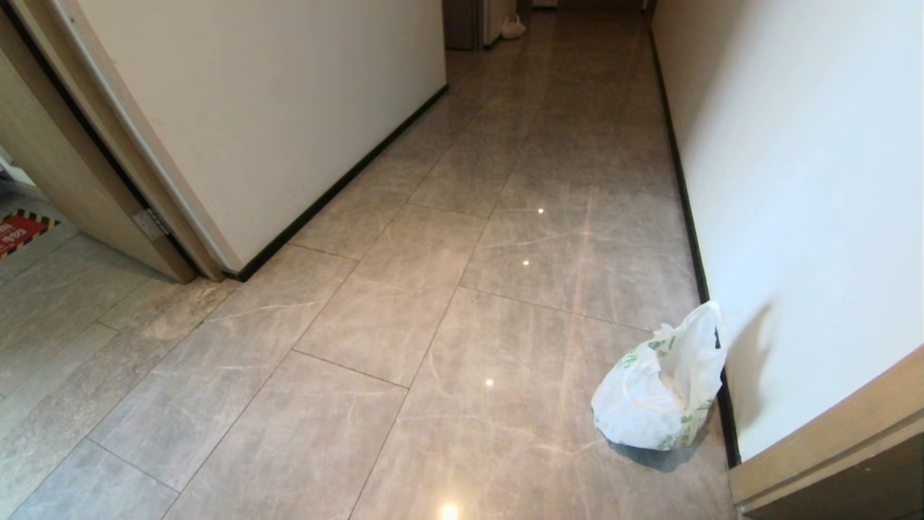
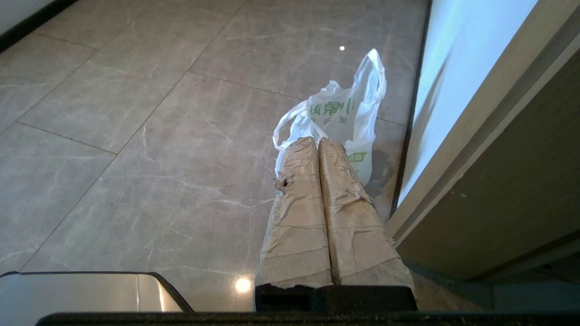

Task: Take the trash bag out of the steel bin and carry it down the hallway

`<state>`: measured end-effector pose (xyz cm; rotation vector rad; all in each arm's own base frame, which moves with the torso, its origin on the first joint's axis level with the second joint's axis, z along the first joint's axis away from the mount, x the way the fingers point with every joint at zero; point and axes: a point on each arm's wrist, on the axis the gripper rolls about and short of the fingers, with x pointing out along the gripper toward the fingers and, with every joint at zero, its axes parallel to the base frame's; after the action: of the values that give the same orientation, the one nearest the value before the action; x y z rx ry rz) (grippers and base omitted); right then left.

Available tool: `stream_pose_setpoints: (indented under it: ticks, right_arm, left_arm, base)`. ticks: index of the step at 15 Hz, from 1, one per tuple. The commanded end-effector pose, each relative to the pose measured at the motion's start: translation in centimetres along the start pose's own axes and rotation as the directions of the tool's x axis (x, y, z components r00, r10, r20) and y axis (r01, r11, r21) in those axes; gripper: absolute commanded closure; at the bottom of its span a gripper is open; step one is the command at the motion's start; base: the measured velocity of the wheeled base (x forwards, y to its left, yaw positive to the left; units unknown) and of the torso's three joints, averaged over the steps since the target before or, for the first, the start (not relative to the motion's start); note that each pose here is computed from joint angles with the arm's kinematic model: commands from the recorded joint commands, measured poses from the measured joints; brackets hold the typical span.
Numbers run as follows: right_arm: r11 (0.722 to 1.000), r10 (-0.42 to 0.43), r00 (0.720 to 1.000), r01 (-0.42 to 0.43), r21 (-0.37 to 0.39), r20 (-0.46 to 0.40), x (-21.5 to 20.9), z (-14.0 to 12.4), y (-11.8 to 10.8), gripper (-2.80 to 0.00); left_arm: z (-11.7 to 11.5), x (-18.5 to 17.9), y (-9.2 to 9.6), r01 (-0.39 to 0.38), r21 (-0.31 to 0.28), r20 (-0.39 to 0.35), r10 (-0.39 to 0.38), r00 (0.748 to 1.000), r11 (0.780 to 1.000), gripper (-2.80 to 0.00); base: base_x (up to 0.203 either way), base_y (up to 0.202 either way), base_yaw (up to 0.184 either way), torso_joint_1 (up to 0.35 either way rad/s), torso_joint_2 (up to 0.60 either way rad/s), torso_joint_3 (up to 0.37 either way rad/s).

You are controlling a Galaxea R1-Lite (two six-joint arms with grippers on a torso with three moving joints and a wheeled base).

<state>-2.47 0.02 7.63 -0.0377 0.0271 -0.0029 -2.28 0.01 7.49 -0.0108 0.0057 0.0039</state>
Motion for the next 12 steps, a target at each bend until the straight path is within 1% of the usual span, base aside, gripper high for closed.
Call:
stream_pose_setpoints:
  ticks: [1,12]
  right_arm:
    - [1.000,0.000,1.000,0.000,0.000,-0.002,0.02,0.00,0.00,0.00]
    - [1.000,0.000,1.000,0.000,0.001,-0.002,0.02,-0.01,0.00,0.00]
  left_arm:
    - [-0.03,0.01,0.00,-0.001,0.000,-0.001,0.001,1.000,1.000,0.00]
    - [0.00,0.00,0.00,-0.001,0.002,0.000,0.001,1.000,1.000,0.00]
  base:
    - [0.000,0.000,0.000,0.002,0.00,0.212]
    - [0.000,0.000,0.000,0.002,0.00,0.203]
